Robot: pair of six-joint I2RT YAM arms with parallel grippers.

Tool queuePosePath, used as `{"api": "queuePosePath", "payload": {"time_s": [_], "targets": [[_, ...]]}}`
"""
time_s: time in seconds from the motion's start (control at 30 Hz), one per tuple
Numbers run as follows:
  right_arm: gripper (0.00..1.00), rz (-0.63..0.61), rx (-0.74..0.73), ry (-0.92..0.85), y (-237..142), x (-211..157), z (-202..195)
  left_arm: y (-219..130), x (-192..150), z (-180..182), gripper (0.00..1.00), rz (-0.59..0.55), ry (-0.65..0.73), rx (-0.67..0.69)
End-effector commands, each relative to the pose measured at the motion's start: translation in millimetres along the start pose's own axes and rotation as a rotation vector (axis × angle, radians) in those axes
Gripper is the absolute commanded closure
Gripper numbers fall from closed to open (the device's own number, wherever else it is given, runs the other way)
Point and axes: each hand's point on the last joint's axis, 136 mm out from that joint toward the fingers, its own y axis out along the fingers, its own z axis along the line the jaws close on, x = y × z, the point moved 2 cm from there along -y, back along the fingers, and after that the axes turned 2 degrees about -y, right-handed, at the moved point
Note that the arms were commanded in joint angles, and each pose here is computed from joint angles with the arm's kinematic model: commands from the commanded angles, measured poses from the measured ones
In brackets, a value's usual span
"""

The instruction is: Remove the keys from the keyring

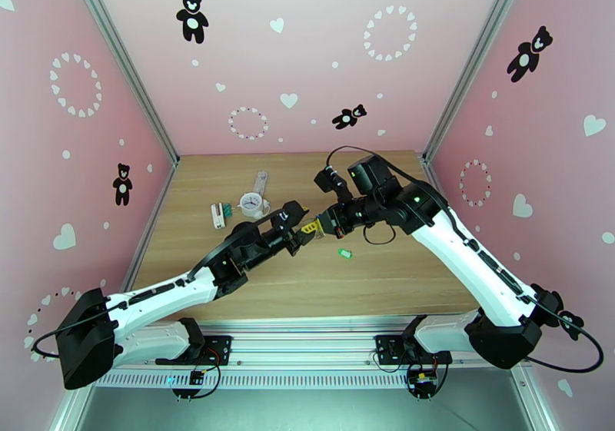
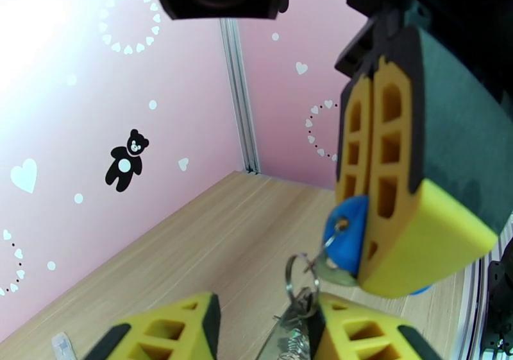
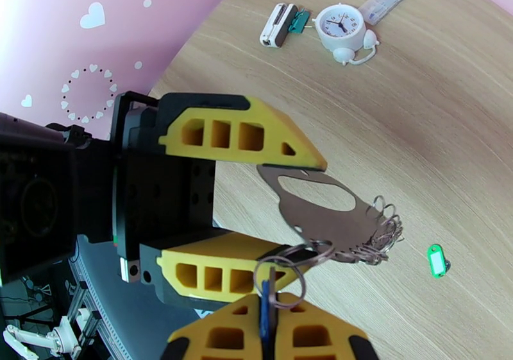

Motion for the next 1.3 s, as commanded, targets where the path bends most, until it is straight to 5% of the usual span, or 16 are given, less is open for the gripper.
{"api": "queuePosePath", "payload": {"time_s": [0.0, 0.23, 0.9, 1.27], "targets": [[1.00, -0.050, 0.018, -0.011, -8, 9, 8, -6, 9, 1, 0.65, -0.041, 0.019, 0.009], [1.00, -0.060, 0.026, -0.011, -11, 10, 10, -4, 9, -4, 0.76, -0.037, 0.030, -0.020], [1.00, -0.067, 0.034, -0.006, -12, 10, 11, 3, 13, -15, 0.85, -0.025, 0.038, -0.103], [0.96, -0.091, -0.014, -0.007, -21, 8, 4, -7, 23, -17, 1.00, -0.043, 0.064, -0.119]]}}
